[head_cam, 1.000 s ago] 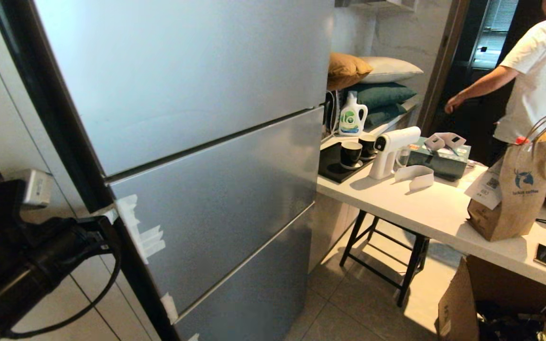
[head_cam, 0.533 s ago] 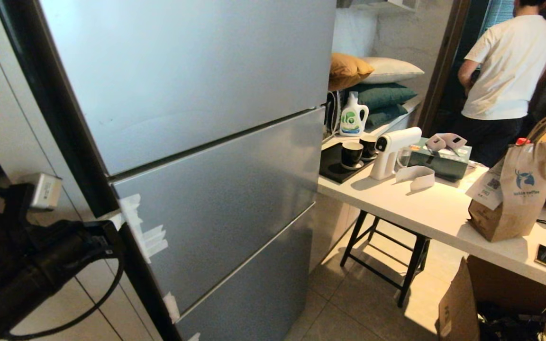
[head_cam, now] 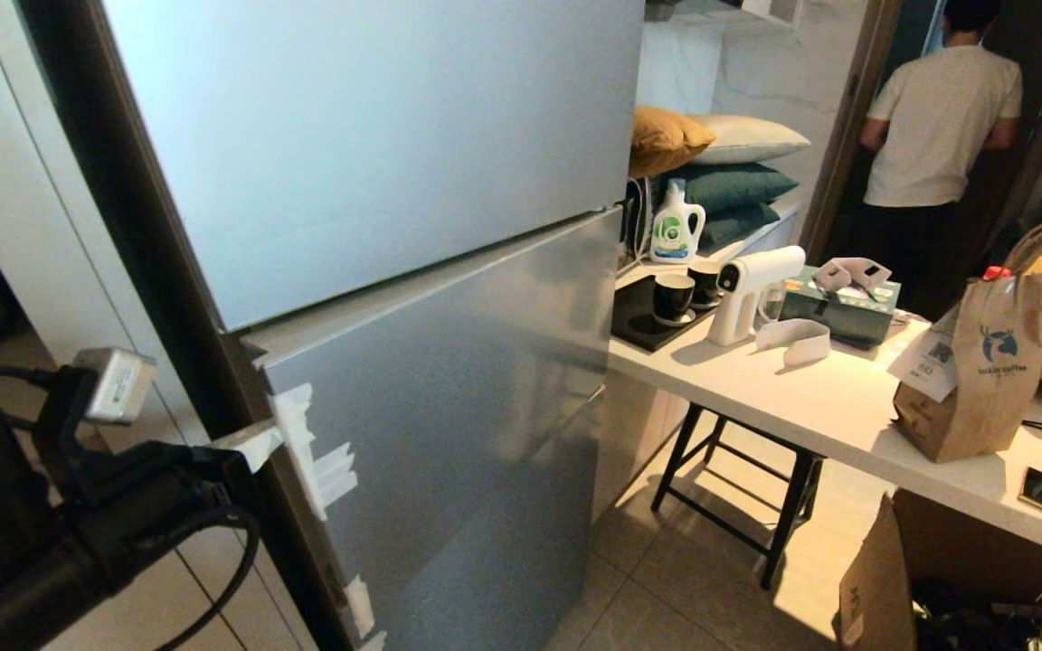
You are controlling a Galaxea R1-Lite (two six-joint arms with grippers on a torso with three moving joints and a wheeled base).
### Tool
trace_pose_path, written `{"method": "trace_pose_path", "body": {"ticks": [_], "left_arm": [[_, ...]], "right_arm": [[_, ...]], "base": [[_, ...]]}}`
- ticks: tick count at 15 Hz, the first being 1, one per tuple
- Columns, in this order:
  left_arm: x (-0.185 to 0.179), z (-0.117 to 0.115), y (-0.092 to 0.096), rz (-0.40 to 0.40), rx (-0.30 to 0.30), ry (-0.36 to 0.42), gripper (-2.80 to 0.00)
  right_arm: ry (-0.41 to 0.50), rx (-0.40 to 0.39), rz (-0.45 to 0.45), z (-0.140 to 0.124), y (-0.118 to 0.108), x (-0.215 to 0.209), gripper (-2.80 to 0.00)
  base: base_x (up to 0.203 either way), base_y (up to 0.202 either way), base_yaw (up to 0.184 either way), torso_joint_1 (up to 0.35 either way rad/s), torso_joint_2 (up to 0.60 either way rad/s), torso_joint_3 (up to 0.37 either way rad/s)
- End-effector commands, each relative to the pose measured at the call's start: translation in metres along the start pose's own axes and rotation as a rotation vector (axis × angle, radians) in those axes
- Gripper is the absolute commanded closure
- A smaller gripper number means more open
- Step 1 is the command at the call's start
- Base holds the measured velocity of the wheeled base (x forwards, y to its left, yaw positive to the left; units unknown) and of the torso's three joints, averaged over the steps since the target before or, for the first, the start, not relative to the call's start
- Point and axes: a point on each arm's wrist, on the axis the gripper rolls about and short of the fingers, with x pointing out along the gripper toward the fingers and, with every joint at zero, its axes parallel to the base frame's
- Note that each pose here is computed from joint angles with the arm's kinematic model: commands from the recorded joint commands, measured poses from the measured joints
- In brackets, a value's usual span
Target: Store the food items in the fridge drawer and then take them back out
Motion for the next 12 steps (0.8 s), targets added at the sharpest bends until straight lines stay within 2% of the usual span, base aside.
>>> {"method": "trace_pose_path", "body": {"ticks": [1, 7, 12], "left_arm": [[0.000, 0.000, -0.007, -0.034, 0.005, -0.005, 0.00], [-0.011, -0.007, -0.035, -0.179, 0.026, 0.014, 0.00], [-0.032, -0.022, -0.066, -0.366, 0.054, 0.062, 0.00]], "right_arm": [[0.000, 0.001, 0.000, 0.000, 0.000, 0.000, 0.00], [0.000, 0.001, 0.000, 0.000, 0.000, 0.000, 0.00], [0.000, -0.001, 0.000, 0.000, 0.000, 0.000, 0.00]], "base": [[0.000, 0.000, 0.000, 0.000, 0.00, 0.000], [0.000, 0.000, 0.000, 0.000, 0.00, 0.000], [0.000, 0.000, 0.000, 0.000, 0.00, 0.000]]}}
